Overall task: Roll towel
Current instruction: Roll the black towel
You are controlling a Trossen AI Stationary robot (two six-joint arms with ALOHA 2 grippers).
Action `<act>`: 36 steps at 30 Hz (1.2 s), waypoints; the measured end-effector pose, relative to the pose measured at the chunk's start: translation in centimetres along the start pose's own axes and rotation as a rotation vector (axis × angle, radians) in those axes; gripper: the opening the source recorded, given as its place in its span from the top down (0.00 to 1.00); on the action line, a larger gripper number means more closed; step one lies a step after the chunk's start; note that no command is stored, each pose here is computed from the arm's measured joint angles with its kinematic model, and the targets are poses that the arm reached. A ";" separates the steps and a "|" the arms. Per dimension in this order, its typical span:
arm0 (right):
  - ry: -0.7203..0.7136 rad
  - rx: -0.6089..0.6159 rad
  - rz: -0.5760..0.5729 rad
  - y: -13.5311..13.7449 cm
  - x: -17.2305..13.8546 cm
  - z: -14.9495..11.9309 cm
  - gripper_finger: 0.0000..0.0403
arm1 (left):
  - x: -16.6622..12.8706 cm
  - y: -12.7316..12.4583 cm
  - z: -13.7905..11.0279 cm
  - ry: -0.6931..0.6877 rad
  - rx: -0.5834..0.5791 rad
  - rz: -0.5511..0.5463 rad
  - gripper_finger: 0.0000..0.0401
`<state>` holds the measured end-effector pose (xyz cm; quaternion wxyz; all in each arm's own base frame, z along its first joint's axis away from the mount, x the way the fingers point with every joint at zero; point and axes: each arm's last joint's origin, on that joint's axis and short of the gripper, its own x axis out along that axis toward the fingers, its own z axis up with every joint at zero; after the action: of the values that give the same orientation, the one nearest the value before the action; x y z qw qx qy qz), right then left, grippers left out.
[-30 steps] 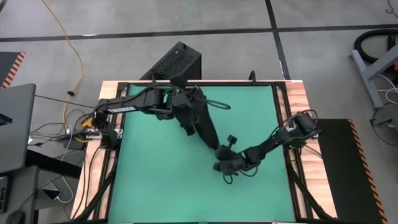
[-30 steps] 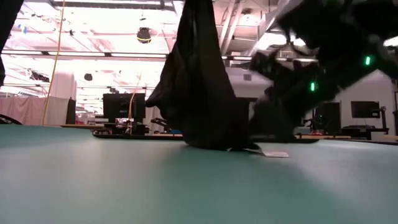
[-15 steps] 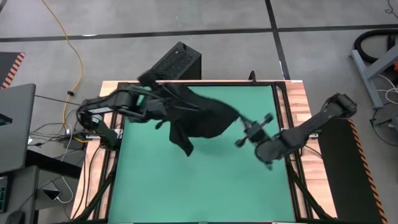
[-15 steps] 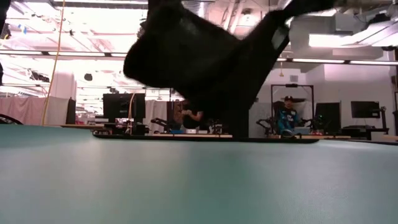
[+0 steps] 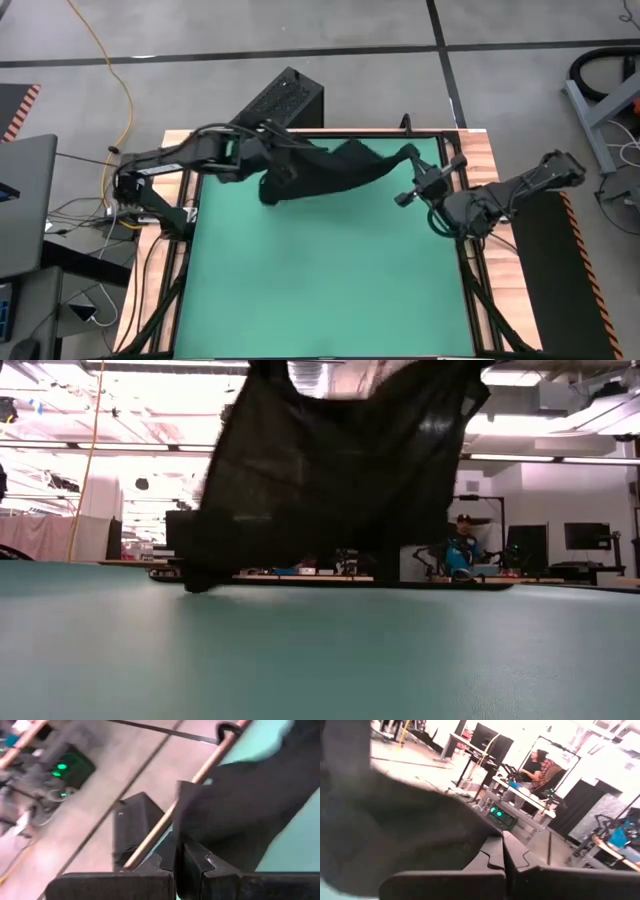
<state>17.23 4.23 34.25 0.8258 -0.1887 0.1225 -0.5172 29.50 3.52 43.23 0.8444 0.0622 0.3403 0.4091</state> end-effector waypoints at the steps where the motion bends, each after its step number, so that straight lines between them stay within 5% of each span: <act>1: 0.006 -0.017 -0.014 0.0 0.2 -0.1 1.00 | 0.7 -0.1 -0.2 -0.008 0.007 0.005 1.00; 9: 0.076 -0.169 -0.141 -0.4 1.9 -0.7 1.00 | 0.1 2.9 -0.6 -0.087 -0.002 0.070 1.00; 14: 0.053 -0.165 -0.103 -0.2 1.2 0.3 1.00 | -3.5 4.2 -1.8 -0.111 -0.079 0.018 1.00; 20: -0.012 -0.119 0.008 0.2 -1.1 1.8 1.00 | -6.8 2.1 -3.4 -0.115 -0.072 -0.093 1.00; 26: -0.089 -0.150 0.140 0.6 -4.2 5.4 1.00 | -11.6 -0.7 -4.1 -0.281 -0.034 -0.160 1.00; 31: -0.121 -0.146 0.195 0.5 -5.9 9.5 1.00 | -15.5 0.1 -3.9 -0.402 -0.087 -0.194 1.00; 36: -0.110 -0.098 0.185 0.0 -5.9 13.2 1.00 | -16.5 0.6 -3.7 -0.424 -0.136 -0.194 1.00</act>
<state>19.91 11.94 46.18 0.8653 -0.2450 0.1191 -0.4208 19.65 -8.75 49.31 0.9346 0.0566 0.1314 0.3256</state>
